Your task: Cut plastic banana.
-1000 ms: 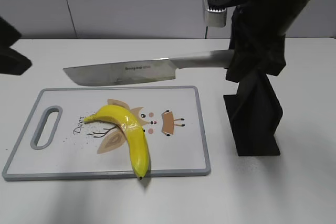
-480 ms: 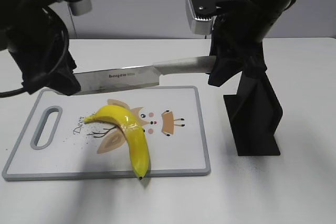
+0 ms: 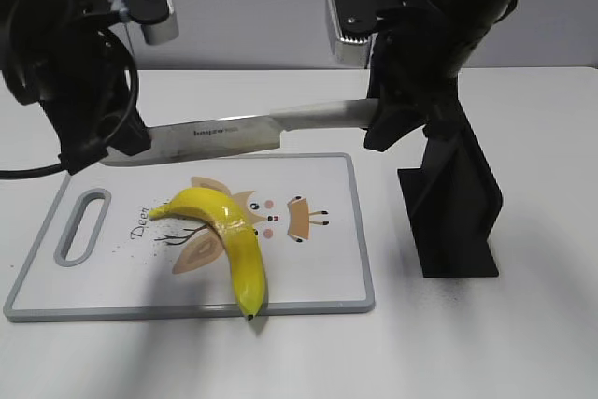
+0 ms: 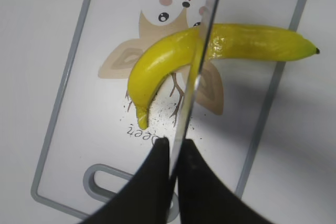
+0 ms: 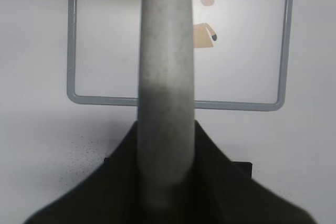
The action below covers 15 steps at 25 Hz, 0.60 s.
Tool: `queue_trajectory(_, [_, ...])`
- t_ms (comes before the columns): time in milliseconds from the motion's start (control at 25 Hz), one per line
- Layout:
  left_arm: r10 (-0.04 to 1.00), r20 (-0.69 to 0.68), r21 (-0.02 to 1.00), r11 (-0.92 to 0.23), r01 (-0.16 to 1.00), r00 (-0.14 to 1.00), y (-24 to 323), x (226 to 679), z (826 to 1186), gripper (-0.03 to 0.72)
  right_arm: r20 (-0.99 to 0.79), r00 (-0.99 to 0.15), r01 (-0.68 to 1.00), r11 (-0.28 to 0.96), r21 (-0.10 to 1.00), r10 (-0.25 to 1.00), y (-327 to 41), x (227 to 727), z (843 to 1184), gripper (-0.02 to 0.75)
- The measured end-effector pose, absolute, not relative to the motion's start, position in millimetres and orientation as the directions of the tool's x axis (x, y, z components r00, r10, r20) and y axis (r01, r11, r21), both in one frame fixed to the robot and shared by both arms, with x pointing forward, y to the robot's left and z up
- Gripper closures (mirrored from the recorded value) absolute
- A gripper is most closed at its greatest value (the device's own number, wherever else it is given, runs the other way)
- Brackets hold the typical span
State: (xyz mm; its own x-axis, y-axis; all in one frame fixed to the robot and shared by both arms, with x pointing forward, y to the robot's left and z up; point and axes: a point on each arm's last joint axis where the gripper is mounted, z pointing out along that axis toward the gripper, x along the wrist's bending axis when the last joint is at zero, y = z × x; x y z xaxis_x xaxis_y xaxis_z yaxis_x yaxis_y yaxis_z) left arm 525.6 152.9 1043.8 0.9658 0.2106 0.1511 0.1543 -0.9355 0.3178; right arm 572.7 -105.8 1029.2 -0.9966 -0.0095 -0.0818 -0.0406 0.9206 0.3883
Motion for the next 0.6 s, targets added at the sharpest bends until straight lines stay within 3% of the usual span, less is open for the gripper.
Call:
queue_trajectory(200, [0.211, 0.111, 0.293, -0.941, 0.171, 0.971, 149.2, 534.1, 1023.8, 0.678, -0.039, -0.999, -0.02, 0.93, 0.368, -0.006, -102.6, 581.1, 1004.4, 0.549])
queue_trajectory(520, [0.242, -0.054, 0.208, -0.946, 0.248, 0.969, 138.1, 553.2, 934.1, 0.679, 0.085, -0.996, 0.037, 0.961, 0.274, 0.014, -99.0, 597.7, 927.6, 0.545])
queue_trajectory(600, [0.245, -0.065, 0.207, -0.945, 0.253, 0.967, 136.9, 555.5, 931.1, 0.679, 0.081, -0.996, 0.061, 0.967, 0.249, 0.042, -100.3, 602.2, 917.0, 0.532])
